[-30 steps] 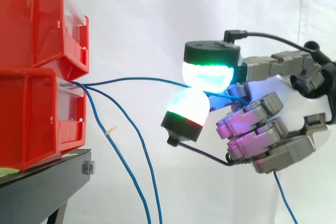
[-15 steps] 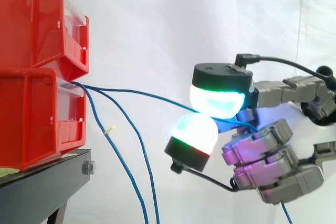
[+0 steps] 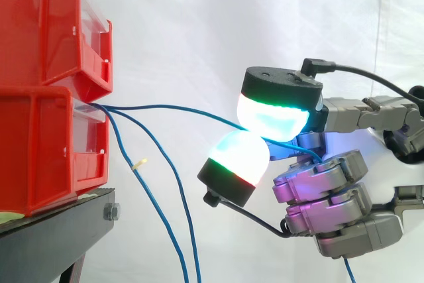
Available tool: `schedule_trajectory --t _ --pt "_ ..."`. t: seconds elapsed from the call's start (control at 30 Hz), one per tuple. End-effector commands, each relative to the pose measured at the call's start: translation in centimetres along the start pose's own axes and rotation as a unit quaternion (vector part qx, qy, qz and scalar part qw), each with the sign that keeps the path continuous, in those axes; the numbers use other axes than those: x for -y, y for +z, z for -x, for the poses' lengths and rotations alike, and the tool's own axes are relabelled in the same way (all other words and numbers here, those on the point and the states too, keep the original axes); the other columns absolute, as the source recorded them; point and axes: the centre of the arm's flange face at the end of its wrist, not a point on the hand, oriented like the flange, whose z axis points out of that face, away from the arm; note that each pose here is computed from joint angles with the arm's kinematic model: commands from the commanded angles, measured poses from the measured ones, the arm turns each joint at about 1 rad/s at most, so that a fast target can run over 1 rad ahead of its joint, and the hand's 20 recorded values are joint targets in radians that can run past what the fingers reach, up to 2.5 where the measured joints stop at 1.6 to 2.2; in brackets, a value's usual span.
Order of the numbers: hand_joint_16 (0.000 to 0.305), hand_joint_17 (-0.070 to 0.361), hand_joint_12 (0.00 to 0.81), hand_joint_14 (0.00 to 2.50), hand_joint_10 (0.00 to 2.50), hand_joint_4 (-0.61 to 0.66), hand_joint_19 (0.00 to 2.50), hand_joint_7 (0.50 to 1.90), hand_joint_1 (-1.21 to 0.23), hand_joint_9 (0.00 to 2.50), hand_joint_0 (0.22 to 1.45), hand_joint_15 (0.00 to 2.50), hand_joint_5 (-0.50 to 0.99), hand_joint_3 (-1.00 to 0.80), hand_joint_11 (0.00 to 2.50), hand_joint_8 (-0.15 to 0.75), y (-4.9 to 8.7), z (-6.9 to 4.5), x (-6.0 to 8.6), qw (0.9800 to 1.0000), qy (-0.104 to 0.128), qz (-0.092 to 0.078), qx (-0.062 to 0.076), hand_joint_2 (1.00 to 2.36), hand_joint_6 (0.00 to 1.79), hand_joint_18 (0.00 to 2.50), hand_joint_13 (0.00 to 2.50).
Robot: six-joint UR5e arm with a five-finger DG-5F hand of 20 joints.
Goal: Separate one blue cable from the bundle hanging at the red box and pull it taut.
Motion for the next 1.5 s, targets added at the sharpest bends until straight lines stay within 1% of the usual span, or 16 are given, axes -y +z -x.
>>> schedule_trajectory --t 0.0,0.03,0.2,0.7,0.93,1.0,1.03,1.07,1.2,1.23,1.27,1.47 --pt "0.046 0.104 0.340 2.50 2.50 -0.39 1.75 1.16 -0.74 0.99 0.67 1.66 -0.14 0.13 1.50 0.243 0.02 -0.16 -0.06 1.0000 -0.008 0.002 -0.002 1.16 0.94 1.58 1.00" --pt "0.047 0.106 0.342 2.50 2.50 -0.39 1.74 1.17 -0.74 0.99 0.67 1.69 -0.14 0.13 1.50 0.243 -0.01 -0.12 -0.03 1.0000 -0.009 0.000 0.000 1.16 0.94 1.58 1.00" --pt "0.048 0.108 0.341 2.50 2.50 -0.39 1.73 1.17 -0.74 0.99 0.66 1.66 -0.14 0.13 1.49 0.244 -0.06 -0.11 0.06 0.9999 -0.014 -0.001 0.000 1.17 0.94 1.59 1.00" --pt "0.047 0.105 0.332 2.50 2.50 -0.39 1.69 1.16 -0.74 0.99 0.66 1.68 -0.14 0.12 1.48 0.238 -0.03 0.01 -0.01 0.9999 -0.014 -0.001 0.001 1.18 0.94 1.56 0.99" --pt "0.047 0.106 0.328 2.50 2.50 -0.39 1.68 1.17 -0.74 1.00 0.66 1.68 -0.14 0.11 1.46 0.231 -0.03 -0.12 -0.02 0.9999 -0.014 -0.001 0.000 1.22 0.94 1.55 0.99" --pt "0.048 0.108 0.328 2.50 2.50 -0.39 1.68 1.16 -0.74 1.00 0.66 1.67 -0.14 0.11 1.50 0.231 -0.03 -0.01 -0.01 0.9999 -0.014 -0.001 0.000 1.22 0.94 1.55 0.99" --pt "0.048 0.108 0.329 2.50 2.50 -0.38 1.67 1.17 -0.74 1.01 0.66 1.67 -0.14 0.11 1.47 0.239 -0.03 -0.12 -0.02 0.9999 -0.014 -0.001 0.000 1.22 0.94 1.55 0.99" --pt "0.049 0.110 0.331 2.50 2.50 -0.38 1.66 1.17 -0.74 1.00 0.66 1.69 -0.14 0.11 1.52 0.239 -0.03 -0.01 -0.01 0.9999 -0.014 -0.001 0.000 1.22 0.94 1.55 0.99" --pt "0.049 0.109 0.339 2.50 2.50 -0.36 1.63 1.18 -0.74 1.00 0.66 1.67 -0.14 0.12 1.48 0.238 -0.05 -0.12 0.16 0.9999 -0.014 -0.002 0.000 1.20 0.94 1.55 0.99" --pt "0.048 0.109 0.339 2.50 2.50 -0.36 1.63 1.17 -0.74 1.00 0.66 1.67 -0.14 0.12 1.51 0.238 -0.03 -0.01 -0.01 0.9999 -0.014 -0.001 0.000 1.20 0.94 1.55 0.99" --pt "0.048 0.109 0.339 2.50 2.50 -0.36 1.63 1.17 -0.75 1.00 0.66 1.67 -0.14 0.12 1.48 0.238 -0.03 -0.01 -0.01 0.9999 -0.014 -0.001 0.000 1.20 0.94 1.55 0.99" --pt "0.049 0.109 0.339 2.50 2.50 -0.36 1.63 1.18 -0.75 1.00 0.66 1.66 -0.14 0.13 1.49 0.245 -0.03 -0.01 -0.01 0.9999 -0.014 -0.001 0.000 1.18 0.94 1.54 0.99"
